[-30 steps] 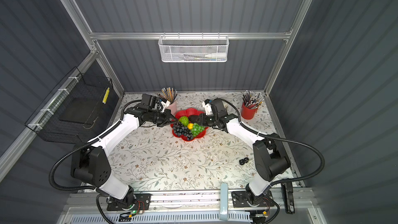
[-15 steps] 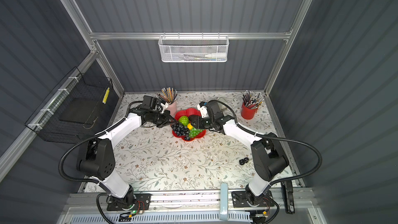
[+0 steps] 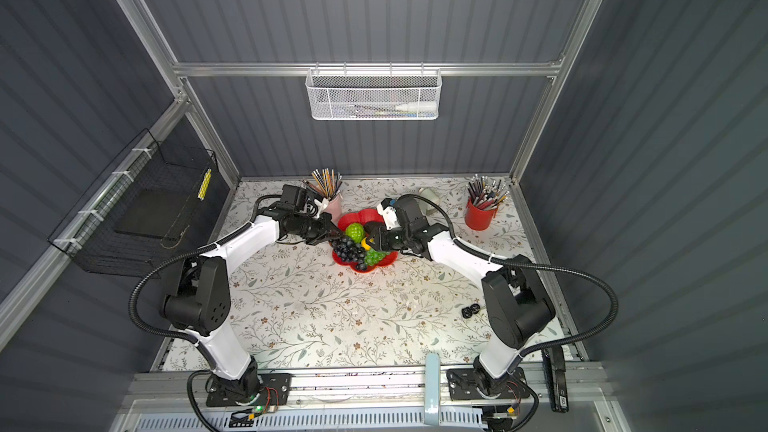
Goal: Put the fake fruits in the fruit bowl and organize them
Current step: 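Adjust the black grapes in the bowl with the left gripper while the right hovers, then open the left gripper off the grapes while the right gripper moves toward the black berry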
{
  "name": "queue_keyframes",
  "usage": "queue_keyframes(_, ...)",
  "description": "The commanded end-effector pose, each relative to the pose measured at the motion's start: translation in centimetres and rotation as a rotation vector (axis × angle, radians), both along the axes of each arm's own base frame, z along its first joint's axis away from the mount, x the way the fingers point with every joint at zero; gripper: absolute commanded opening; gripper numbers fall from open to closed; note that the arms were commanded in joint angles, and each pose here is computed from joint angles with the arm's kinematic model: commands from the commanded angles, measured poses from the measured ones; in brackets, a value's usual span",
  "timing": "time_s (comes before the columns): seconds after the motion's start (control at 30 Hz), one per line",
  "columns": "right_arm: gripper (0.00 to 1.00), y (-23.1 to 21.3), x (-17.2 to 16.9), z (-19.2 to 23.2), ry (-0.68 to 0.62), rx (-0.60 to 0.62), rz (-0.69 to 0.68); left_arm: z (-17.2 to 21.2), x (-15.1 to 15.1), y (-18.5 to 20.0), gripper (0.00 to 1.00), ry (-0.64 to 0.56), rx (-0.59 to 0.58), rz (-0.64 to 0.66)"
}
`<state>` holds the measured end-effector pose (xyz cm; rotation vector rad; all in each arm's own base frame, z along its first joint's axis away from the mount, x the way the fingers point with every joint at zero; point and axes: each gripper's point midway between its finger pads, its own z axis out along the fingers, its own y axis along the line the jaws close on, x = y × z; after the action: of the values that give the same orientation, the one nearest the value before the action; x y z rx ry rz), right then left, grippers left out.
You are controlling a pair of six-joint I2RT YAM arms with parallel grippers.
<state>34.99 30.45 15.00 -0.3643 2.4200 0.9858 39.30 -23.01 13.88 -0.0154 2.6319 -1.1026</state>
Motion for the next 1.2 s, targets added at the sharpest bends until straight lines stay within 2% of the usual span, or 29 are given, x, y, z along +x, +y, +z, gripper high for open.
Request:
queue_keyframes(0.0, 0.37, 0.3, 0.2, 1.1, -0.027, 0.002, 0.010, 0.7, 1.6, -0.2, 0.03, -0.054, -0.001, -0.008)
queue_keyframes(0.27, 0.37, 0.2, 0.3, 1.3, -0.031, 0.006, 0.006, 0.0, 3.0, -0.5, 0.00, -0.066, 0.008, -0.009)
queue_keyframes(0.4, 0.37, 0.3, 0.3, 1.3, -0.029, 0.005, 0.009, 1.2, 4.5, -1.0, 0.00, -0.102, -0.013, -0.008)
queue_keyframes(0.77, 0.37, 0.3, 0.3, 1.3, -0.029, 0.010, 0.005, 0.3, 4.3, -1.6, 0.00, -0.065, -0.038, -0.038)
queue_keyframes(0.83, 0.37, 0.3, 0.3, 1.2, -0.026, 0.011, 0.004, -0.1, 4.2, -1.6, 0.04, -0.058, -0.030, -0.037)
queue_keyframes(0.93, 0.37, 0.2, 0.3, 1.2, -0.027, 0.010, 0.002, -0.5, 4.0, -1.3, 0.15, -0.051, -0.011, -0.042)
queue_keyframes(1.03, 0.39, -0.1, 0.1, 1.6, -0.037, 0.004, -0.005, -0.4, 4.1, -0.7, 0.34, -0.071, 0.029, -0.026)
queue_keyframes(1.1, 0.40, -0.4, 0.0, 2.0, -0.044, -0.003, -0.010, -0.2, 4.0, -0.6, 0.40, -0.078, 0.041, -0.038)
queue_keyframes(1.17, 0.40, -0.7, -0.2, 2.4, -0.054, -0.010, -0.016, 0.1, 4.0, -0.6, 0.41, -0.087, 0.041, -0.047)
